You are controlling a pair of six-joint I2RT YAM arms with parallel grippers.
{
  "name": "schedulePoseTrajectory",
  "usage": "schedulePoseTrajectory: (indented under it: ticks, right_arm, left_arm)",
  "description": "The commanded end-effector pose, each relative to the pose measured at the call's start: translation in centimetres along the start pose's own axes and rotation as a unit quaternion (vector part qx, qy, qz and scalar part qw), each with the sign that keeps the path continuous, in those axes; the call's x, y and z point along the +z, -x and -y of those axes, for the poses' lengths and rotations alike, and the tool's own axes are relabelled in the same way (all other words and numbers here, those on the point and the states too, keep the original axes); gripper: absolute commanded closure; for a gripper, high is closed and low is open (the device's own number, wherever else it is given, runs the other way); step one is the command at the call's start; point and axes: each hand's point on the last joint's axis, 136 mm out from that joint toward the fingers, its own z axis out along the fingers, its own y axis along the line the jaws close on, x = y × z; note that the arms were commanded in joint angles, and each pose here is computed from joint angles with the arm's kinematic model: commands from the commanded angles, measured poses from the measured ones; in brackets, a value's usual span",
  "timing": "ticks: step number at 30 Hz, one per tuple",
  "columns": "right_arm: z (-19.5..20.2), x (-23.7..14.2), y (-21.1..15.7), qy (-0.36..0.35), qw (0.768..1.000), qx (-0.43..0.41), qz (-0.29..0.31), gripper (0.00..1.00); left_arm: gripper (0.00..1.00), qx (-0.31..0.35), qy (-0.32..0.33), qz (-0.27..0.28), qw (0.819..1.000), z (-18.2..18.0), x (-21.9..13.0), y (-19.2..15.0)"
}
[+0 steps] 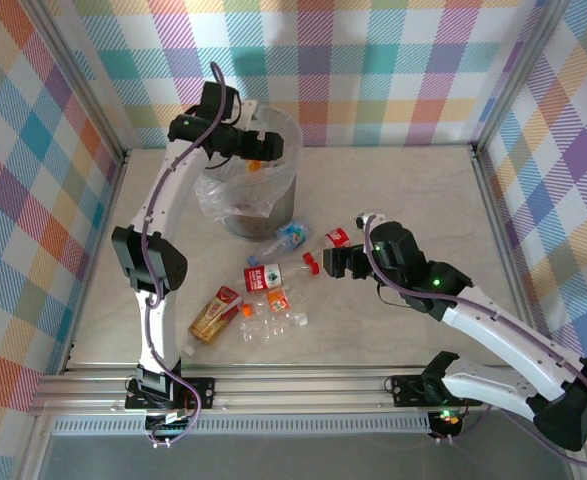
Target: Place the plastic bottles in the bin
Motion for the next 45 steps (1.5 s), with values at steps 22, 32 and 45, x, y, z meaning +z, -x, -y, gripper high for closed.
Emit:
schedulePoseTrajectory:
  ticks: [22, 32, 45]
  right_arm:
    - [6.8, 8.5, -2.2, -0.087, 0.968, 0.222, -0.075, 0.18]
    - [6.3, 13.8, -2.2, -0.08, 0.961, 0.247, -0.099, 0.23]
    - [7.8, 17.6, -3.2, -0.13, 0.943, 0.282, -0.119, 0.15]
  left_arm:
    - [0.0, 0.044, -0.236, 0.057, 0.969, 14.1, -14.4, -7.9]
    - [0.0, 0.046, -0.267, 0.032, 0.962, 16.5, -13.3, -13.2]
    - [0.0, 0.047, -0.269, 0.025, 0.962, 16.9, -12.5, -13.8]
